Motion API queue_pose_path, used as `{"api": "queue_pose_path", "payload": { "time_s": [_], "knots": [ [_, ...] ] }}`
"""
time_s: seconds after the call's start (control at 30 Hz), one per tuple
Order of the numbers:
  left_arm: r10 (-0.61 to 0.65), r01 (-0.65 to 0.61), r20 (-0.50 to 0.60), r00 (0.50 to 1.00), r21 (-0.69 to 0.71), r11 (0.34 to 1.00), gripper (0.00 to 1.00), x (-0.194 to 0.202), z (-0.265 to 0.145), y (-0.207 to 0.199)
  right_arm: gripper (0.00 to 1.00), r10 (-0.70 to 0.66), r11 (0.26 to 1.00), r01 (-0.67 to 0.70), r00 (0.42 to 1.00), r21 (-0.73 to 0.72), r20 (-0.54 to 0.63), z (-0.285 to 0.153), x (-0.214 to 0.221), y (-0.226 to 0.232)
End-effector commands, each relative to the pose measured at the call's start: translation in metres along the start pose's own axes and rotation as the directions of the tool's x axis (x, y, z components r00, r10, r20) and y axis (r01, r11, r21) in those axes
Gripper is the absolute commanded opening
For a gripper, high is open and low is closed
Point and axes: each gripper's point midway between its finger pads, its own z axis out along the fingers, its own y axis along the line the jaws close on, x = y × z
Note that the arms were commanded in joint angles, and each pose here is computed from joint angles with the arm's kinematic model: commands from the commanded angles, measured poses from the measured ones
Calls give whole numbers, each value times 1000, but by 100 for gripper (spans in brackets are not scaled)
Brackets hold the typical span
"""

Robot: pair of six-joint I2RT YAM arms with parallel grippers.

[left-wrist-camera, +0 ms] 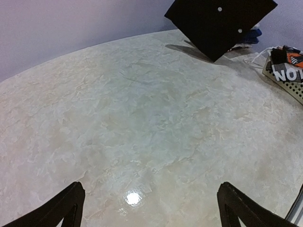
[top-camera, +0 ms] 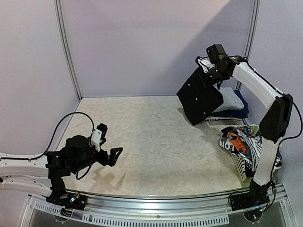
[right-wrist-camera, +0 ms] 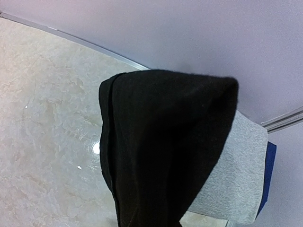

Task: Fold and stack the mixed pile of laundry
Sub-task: Place the square-folded shirt at the corner of the board.

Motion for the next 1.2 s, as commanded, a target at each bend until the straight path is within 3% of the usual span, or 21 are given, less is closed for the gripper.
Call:
{"api": "queue_pose_path", "payload": {
  "time_s": [0.0,0.5,1.17],
  "knots": [
    [-4,4,4,1000,15,1000,100,-4,2,-2,0,-43,998,42,999,43,30,-14,-13,-14],
    [-9,9,2,1000,55,998,99,-3,4,-10,0,-26,987,12,996,157,87,-61,-28,-67],
    [19,-18,-20,1000,49,999,99,3,13,-13,0,6,958,-25,998,286,68,-42,-22,-139]
  ]
}}
